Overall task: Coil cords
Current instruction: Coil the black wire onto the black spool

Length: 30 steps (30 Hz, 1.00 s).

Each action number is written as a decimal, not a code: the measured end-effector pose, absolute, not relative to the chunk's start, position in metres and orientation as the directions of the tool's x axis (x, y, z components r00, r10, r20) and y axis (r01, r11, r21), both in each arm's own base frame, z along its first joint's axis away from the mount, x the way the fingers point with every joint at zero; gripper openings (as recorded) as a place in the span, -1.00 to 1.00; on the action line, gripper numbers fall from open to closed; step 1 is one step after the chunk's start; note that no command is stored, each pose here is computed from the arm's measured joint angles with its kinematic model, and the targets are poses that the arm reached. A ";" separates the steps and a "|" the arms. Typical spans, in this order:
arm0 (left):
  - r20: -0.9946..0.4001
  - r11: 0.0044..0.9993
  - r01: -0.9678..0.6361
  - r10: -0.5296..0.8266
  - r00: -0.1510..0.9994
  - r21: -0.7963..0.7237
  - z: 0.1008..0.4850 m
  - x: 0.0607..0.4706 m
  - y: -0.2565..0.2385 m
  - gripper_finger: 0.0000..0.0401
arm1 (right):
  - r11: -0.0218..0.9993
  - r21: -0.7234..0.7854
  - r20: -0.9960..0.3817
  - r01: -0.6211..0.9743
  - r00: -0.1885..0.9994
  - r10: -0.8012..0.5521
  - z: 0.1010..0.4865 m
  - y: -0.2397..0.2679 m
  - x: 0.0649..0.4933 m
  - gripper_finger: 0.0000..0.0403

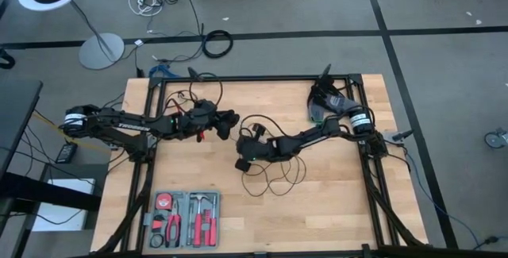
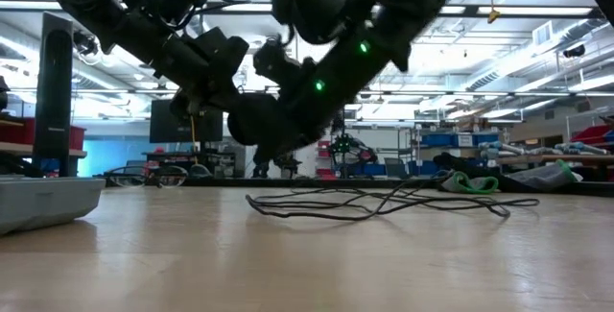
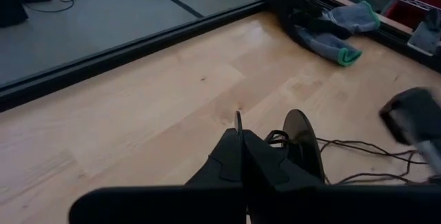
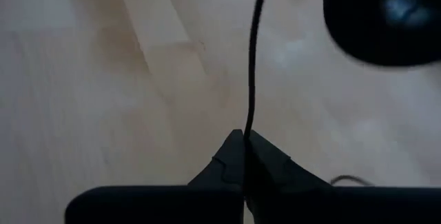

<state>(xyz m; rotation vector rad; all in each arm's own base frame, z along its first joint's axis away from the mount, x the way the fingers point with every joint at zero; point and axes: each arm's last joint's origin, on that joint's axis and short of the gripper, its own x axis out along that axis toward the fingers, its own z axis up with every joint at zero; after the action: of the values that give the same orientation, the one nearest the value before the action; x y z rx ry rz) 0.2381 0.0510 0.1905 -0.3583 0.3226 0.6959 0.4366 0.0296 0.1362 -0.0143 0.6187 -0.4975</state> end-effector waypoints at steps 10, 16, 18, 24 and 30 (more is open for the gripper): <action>-0.380 0.704 -0.666 0.562 0.735 -0.245 0.193 0.240 0.046 -1.00 | 0.911 0.114 -0.518 0.396 0.806 -0.285 0.119 -0.001 0.431 -1.00; -0.422 0.685 -0.682 0.556 0.716 -0.254 0.181 0.234 0.043 -1.00 | 0.907 0.152 -0.460 0.392 0.840 -0.286 0.115 -0.012 0.426 -1.00; -0.444 0.672 -0.692 0.552 0.706 -0.264 0.175 0.230 0.043 -1.00 | 0.908 0.163 -0.444 0.387 0.850 -0.282 0.116 -0.013 0.424 -1.00; -0.473 0.663 -0.678 0.509 0.719 -0.318 0.166 0.226 0.041 -1.00 | 0.882 0.217 -0.461 0.419 0.840 -0.286 0.115 -0.026 0.422 -1.00; -0.447 0.693 -0.617 0.449 0.774 -0.373 0.171 0.229 0.040 -1.00 | 0.832 0.277 -0.525 0.481 0.801 -0.288 0.109 -0.041 0.417 -1.00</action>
<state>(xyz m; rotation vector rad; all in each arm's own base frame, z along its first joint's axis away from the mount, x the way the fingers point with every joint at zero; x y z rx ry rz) 0.2286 0.0401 0.1705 -0.5349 0.3365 0.6079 0.4174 -0.0410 0.1092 0.4148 0.4878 -0.4250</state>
